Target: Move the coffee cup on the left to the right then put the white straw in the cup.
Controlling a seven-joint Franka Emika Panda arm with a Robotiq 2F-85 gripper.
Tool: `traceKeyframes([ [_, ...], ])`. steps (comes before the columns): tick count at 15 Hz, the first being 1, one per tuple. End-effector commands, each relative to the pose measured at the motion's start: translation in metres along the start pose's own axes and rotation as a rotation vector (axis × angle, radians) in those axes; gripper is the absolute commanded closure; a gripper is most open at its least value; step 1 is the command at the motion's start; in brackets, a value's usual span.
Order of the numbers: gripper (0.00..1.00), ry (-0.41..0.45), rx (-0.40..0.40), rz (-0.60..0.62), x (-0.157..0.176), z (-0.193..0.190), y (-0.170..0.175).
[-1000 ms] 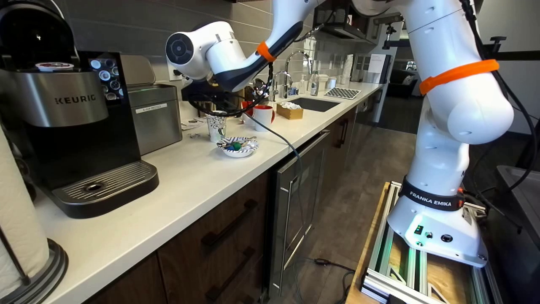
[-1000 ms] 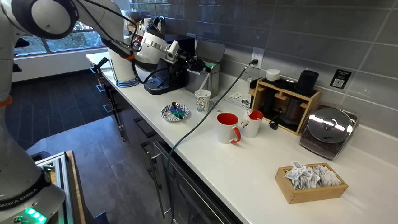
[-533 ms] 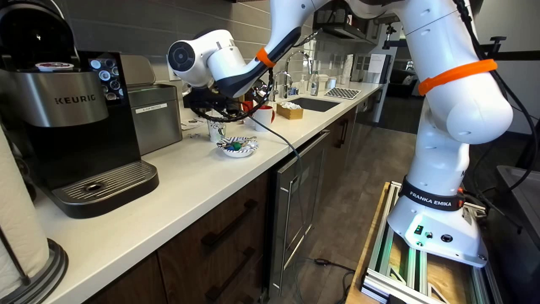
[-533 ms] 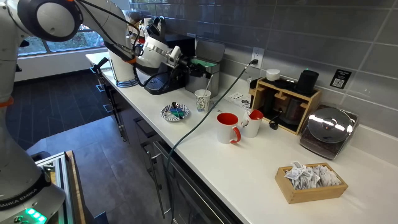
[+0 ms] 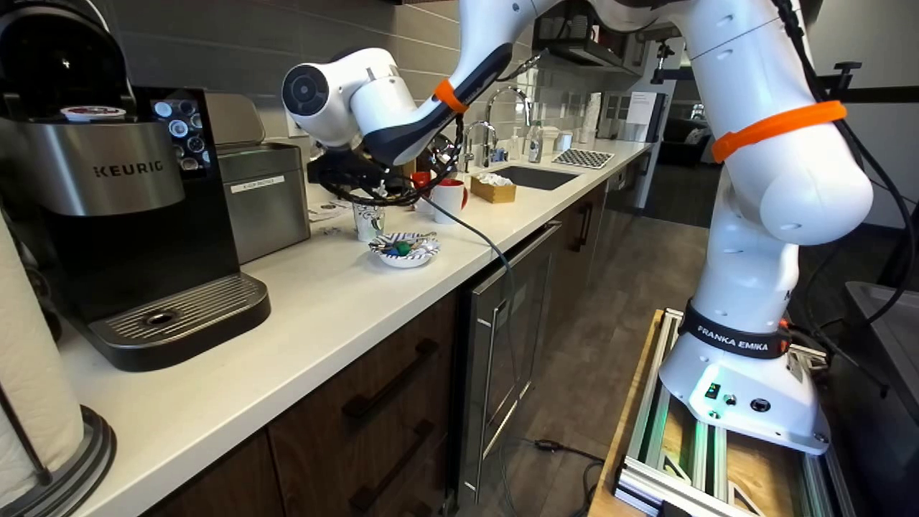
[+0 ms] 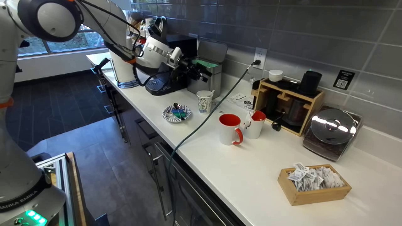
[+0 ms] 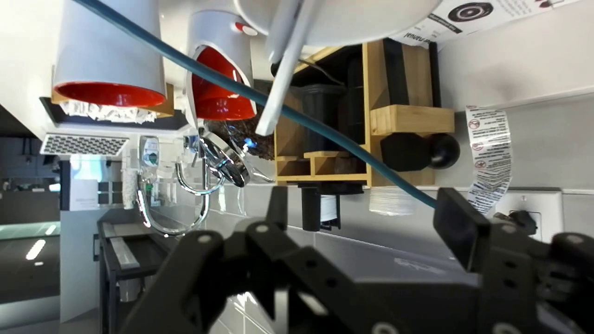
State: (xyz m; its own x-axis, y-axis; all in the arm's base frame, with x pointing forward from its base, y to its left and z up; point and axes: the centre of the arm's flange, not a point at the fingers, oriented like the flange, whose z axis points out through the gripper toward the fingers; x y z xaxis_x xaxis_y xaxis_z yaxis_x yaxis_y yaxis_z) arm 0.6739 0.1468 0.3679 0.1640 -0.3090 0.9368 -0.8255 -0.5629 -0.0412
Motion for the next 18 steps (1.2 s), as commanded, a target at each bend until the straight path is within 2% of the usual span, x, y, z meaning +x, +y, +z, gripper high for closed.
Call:
traceKeyframes([
  [1, 0.00, -0.121, 0.035, 0.145, 0.028, -0.024, 0.022],
  [4, 0.00, -0.201, 0.113, 0.239, 0.061, -0.055, 0.043],
  [8, 0.00, -0.323, 0.295, 0.278, 0.092, -0.107, 0.072],
  [11, 0.00, -0.431, 0.444, 0.269, 0.085, -0.153, 0.090],
  [14, 0.00, -0.561, 0.581, 0.276, 0.065, -0.209, 0.126],
  [18, 0.00, -0.749, 0.685, 0.396, 0.037, -0.244, 0.187],
])
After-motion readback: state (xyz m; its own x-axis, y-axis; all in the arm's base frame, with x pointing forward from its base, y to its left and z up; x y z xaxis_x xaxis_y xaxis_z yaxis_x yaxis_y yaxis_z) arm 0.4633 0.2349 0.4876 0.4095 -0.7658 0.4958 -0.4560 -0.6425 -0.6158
